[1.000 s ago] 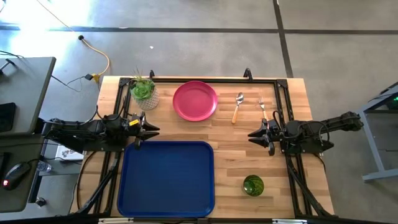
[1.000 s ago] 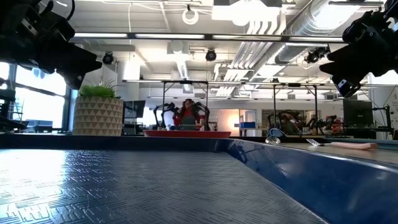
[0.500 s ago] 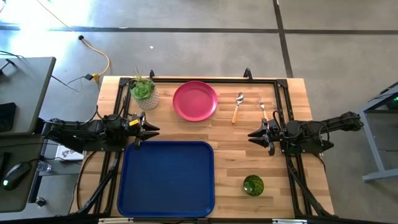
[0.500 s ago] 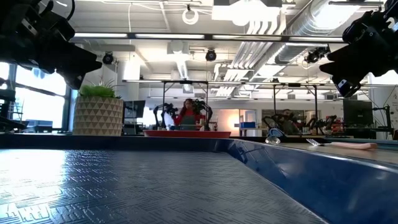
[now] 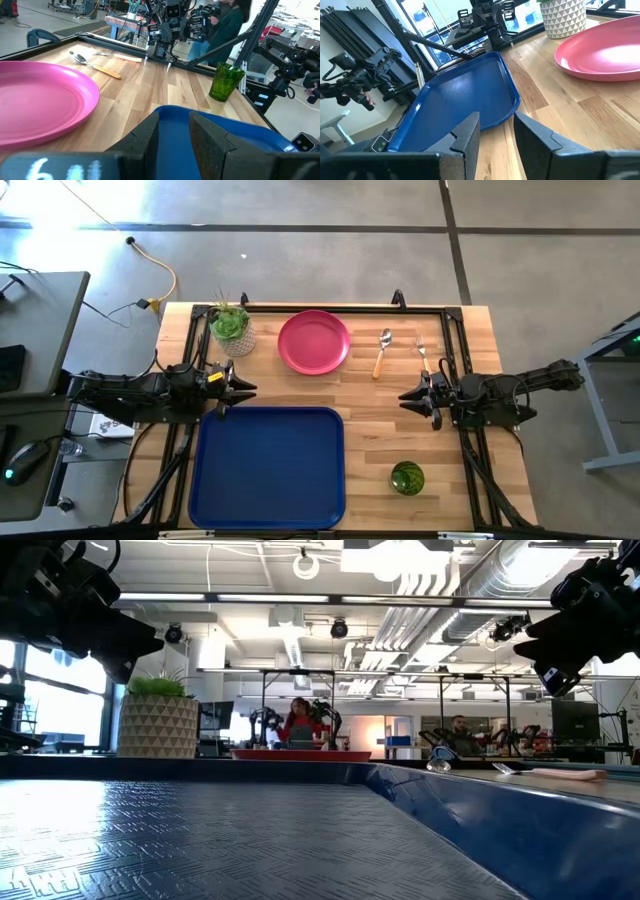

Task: Pick and place plate/cup/fork/spoon on tray
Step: Put the green cup on the top right of the blue tray

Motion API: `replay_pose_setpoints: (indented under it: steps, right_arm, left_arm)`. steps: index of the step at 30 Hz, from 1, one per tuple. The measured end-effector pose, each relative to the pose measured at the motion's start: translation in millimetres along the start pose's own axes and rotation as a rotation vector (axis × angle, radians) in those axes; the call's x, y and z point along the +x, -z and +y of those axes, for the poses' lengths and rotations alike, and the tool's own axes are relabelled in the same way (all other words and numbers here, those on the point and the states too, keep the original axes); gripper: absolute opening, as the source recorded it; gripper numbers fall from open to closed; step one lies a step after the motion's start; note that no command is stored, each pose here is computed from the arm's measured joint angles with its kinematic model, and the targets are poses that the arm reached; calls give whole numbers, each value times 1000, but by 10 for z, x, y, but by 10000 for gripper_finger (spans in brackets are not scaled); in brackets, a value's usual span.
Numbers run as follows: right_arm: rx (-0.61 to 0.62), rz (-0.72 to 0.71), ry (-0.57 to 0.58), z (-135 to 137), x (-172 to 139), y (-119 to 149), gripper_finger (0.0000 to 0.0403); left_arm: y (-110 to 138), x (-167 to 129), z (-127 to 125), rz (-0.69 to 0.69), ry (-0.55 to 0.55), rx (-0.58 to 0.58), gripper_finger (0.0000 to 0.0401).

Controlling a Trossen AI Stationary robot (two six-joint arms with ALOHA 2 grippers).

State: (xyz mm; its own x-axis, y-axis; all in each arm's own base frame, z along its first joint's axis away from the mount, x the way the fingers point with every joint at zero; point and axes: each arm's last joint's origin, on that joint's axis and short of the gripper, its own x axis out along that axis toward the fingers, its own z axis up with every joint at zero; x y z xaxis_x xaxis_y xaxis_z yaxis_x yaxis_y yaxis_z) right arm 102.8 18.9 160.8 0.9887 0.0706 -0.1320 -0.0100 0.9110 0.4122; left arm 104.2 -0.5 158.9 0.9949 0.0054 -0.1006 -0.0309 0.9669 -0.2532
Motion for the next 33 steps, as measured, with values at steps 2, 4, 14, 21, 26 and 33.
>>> replay_pose_setpoints:
  steps: [2,4,14,21,26,33]
  right_arm:
    - [32,-10,-2,3,0,-7,112]
    - [106,-35,-16,14,0,-31,112]
    - [458,-120,-28,31,-6,-101,112]
    - [615,-167,-31,34,-10,-133,112]
    - [622,-244,-111,78,-31,-227,112]
    - [518,-400,-241,158,-102,-403,112]
  left_arm:
    - [1,0,0,0,0,0,99]
    - [1,0,0,0,0,0,99]
    - [-14,0,-3,-15,3,0,99]
    - [-16,0,-1,-19,-6,0,99]
    - [-16,0,2,-21,-15,-2,99]
    - [-20,-1,18,-39,-70,-81,99]
